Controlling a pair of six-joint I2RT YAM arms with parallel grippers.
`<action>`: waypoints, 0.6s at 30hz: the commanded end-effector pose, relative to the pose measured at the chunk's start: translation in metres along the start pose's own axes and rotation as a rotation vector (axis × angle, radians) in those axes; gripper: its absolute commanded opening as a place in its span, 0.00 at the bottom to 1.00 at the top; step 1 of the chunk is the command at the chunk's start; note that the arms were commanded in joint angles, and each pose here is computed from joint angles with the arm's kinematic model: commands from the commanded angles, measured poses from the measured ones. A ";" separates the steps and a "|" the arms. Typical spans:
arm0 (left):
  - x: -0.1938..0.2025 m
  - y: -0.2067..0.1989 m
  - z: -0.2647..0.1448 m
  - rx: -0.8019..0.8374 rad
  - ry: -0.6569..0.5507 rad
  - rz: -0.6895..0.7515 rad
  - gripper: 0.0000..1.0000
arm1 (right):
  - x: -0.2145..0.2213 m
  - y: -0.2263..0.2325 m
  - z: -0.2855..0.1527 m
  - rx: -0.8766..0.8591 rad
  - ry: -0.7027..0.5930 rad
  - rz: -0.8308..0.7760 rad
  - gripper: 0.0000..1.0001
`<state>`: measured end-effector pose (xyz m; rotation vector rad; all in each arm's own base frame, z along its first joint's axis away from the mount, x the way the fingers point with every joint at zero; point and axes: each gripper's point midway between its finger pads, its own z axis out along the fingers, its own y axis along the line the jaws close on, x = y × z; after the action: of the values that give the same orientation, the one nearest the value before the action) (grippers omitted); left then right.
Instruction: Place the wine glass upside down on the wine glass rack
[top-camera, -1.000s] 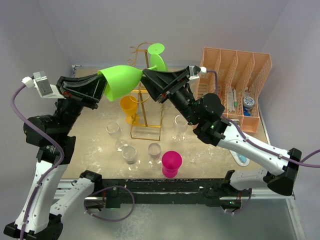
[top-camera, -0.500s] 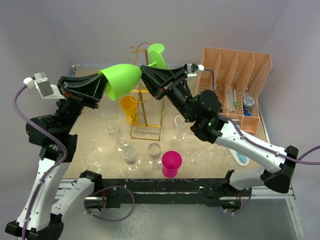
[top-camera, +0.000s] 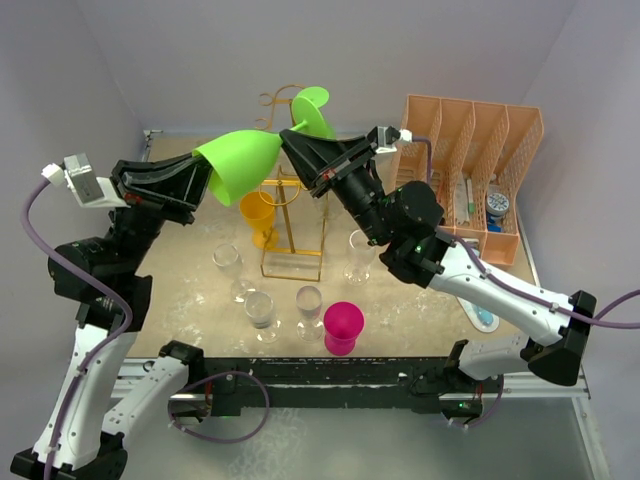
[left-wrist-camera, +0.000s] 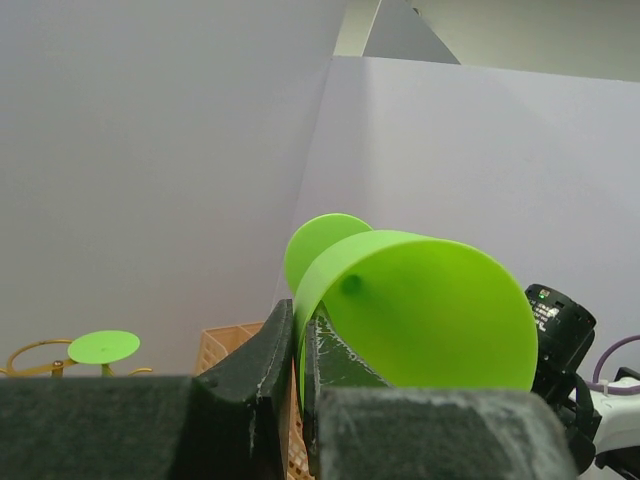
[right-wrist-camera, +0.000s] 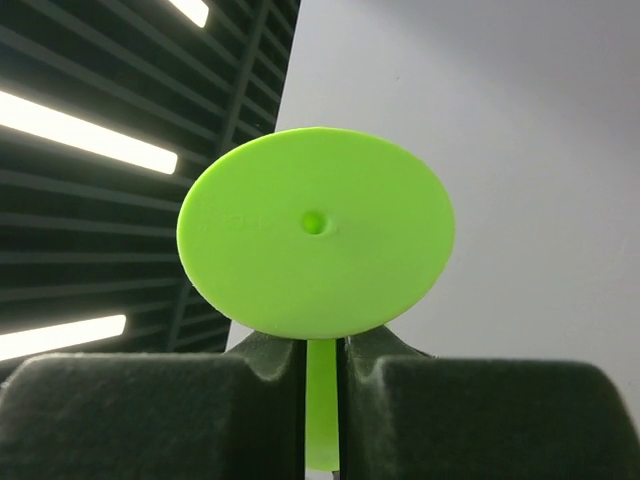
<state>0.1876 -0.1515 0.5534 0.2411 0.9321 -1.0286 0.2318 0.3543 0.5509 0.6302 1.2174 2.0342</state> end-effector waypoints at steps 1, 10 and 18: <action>0.009 -0.030 -0.010 0.133 0.076 -0.008 0.00 | -0.013 0.043 0.004 -0.113 -0.064 0.011 0.16; 0.020 -0.035 -0.009 0.177 0.130 -0.041 0.00 | -0.010 0.045 0.018 -0.117 -0.074 -0.012 0.25; 0.025 -0.022 -0.014 0.084 0.155 -0.054 0.21 | -0.018 0.058 0.007 -0.170 -0.099 -0.056 0.00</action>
<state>0.1854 -0.1575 0.5437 0.2873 0.9714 -1.0369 0.2451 0.3590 0.5616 0.6246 1.1743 1.9646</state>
